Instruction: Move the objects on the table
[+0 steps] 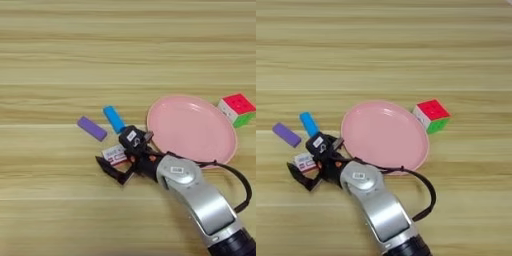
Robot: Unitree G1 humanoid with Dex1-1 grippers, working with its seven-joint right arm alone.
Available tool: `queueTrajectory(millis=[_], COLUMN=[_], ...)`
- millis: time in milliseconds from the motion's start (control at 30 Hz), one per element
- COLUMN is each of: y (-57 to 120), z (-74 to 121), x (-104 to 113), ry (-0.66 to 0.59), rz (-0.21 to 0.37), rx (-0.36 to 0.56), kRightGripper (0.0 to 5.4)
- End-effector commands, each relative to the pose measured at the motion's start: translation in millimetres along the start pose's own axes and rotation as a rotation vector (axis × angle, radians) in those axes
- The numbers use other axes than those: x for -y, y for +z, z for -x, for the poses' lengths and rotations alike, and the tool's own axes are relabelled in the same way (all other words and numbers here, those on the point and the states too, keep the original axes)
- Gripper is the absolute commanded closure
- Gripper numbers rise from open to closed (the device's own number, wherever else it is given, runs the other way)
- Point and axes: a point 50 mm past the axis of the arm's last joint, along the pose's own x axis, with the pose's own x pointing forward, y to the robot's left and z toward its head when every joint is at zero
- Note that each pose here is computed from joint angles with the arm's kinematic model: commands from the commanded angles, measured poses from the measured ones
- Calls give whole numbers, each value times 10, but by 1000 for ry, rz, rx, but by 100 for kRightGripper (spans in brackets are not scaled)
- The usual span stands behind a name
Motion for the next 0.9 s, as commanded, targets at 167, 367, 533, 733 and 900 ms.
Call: queueTrajectory(millis=[167,367,533,733,900], y=[56,-16,-50,-33,-80], z=[64,198,341,414,375], x=[177,176,198,260,298], ry=[-92,-100,-123,-169,-188], rz=[74,56,26,49,27], rx=[29,14,11,12,-1], kRightGripper=[4,4,4,4,4])
